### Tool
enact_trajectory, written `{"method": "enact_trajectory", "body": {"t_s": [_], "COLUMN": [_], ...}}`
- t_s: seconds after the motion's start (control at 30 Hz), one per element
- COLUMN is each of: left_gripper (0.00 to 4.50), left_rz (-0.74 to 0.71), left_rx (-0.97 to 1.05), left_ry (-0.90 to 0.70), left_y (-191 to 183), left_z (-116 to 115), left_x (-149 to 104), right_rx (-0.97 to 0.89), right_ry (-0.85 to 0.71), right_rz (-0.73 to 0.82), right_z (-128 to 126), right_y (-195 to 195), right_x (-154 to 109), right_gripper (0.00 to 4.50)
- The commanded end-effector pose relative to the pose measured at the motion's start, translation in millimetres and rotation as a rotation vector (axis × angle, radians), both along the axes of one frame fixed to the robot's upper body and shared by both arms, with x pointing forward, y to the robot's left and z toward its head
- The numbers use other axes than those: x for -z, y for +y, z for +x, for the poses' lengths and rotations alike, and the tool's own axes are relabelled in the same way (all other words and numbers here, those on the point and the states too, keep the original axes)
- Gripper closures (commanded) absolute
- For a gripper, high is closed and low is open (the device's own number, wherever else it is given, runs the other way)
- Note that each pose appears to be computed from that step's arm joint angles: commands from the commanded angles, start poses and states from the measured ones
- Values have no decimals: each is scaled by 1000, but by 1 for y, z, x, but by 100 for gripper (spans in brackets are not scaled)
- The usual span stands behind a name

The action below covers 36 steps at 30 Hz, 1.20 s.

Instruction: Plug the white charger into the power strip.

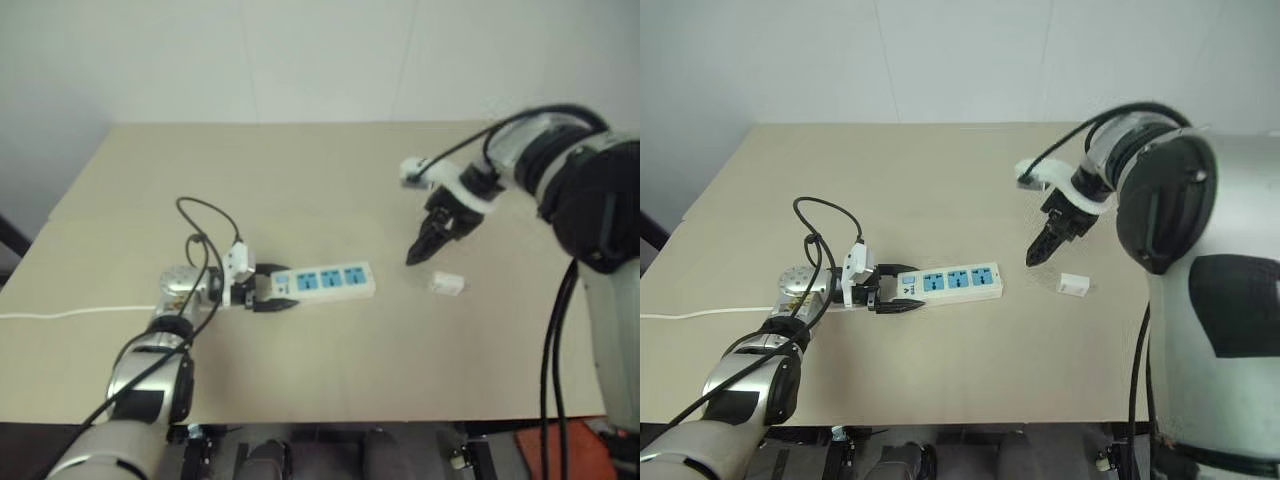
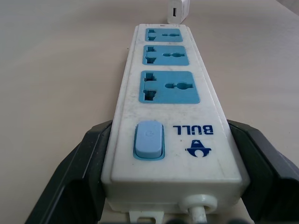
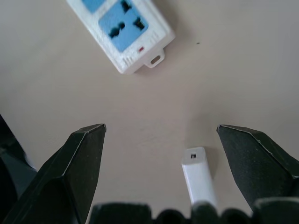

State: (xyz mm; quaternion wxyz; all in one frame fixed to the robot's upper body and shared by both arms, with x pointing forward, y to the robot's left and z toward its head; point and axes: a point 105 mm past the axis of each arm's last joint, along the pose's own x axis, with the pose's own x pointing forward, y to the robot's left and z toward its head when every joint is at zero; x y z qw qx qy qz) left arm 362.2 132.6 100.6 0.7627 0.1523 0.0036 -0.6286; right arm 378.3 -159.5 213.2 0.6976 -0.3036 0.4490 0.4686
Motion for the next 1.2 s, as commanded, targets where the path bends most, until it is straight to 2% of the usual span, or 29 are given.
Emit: {"method": "enact_trajectory", "body": {"t_s": [0.03, 0.17, 0.47, 0.87, 1.2], "left_gripper": [121, 121, 121, 121, 121], "left_rz": [27, 28, 27, 20, 22], "left_rx": [-10, -7, -7, -25, -39], "left_ry": [13, 15, 12, 9, 10], "left_y": [6, 6, 4, 7, 11], "left_z": [-3, -2, -1, 0, -1], "left_x": [7, 6, 5, 5, 6], "right_rx": [-209, -228, -194, -170, -153], "right_ry": [-146, -190, -138, -126, -146], "right_rz": [74, 82, 37, -101, -152], "right_z": [2, 4, 3, 7, 8], "right_y": [-3, -11, -14, -17, -29], "right_x": [6, 16, 30, 63, 69], "right_gripper": [0, 0, 0, 0, 0]}}
